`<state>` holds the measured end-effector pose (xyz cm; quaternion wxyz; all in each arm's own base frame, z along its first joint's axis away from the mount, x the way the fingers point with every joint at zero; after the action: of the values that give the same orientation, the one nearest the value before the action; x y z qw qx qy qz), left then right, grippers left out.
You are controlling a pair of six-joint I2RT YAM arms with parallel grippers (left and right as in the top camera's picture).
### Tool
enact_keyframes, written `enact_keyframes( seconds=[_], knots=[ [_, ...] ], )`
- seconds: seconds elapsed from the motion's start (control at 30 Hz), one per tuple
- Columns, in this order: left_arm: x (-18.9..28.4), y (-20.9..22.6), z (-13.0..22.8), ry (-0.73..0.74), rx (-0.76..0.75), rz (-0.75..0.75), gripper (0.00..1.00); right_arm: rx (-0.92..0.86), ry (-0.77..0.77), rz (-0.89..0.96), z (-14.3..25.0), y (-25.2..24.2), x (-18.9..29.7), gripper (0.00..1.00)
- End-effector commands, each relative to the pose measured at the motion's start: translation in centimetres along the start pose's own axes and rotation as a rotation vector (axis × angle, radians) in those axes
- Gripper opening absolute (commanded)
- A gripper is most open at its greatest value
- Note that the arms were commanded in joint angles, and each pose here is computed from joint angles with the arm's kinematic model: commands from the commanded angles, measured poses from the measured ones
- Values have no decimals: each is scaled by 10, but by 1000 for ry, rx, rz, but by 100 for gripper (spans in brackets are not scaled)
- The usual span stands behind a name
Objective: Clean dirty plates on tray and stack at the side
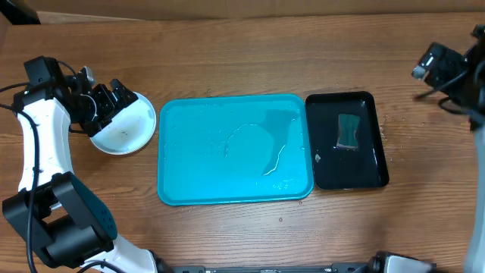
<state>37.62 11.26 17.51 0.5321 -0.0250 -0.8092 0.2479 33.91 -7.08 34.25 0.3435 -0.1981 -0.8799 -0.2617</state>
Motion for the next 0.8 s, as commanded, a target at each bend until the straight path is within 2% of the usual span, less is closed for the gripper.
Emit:
enact_keyframes(
  seconds=[0.0, 0.17, 0.33, 0.47, 0.63, 0.77],
  knots=[
    [1, -1, -4, -11, -29, 10, 100, 51, -72, -121, 7, 27, 48, 100],
    [2, -1, -5, -11, -29, 10, 100, 125, -154, -300, 27, 52, 116, 100],
    [2, -1, -5, -11, -29, 10, 100, 156, -231, -438, 42, 52, 173, 100],
    [2, -1, -5, -11, -29, 10, 99, 147, -286, -477, 45, 40, 200, 100],
    [1, -1, -4, -11, -29, 10, 100, 107, -395, -428, 41, 19, 218, 100],
    [1, -1, -4, -11, -29, 10, 100, 74, -512, -501, 41, 15, 225, 100]
  ],
)
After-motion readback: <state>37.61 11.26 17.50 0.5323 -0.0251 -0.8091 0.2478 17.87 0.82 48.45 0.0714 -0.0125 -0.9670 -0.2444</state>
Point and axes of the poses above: each gripper's point midway between its finger pads, its own x axis back along the fingers, its own y axis along the line the jaws close on, z = x × y, the point moved 5 cm from there along x, back along the fingers, and after that the axes turned 12 degrees about -x, right-handed, at the moved point
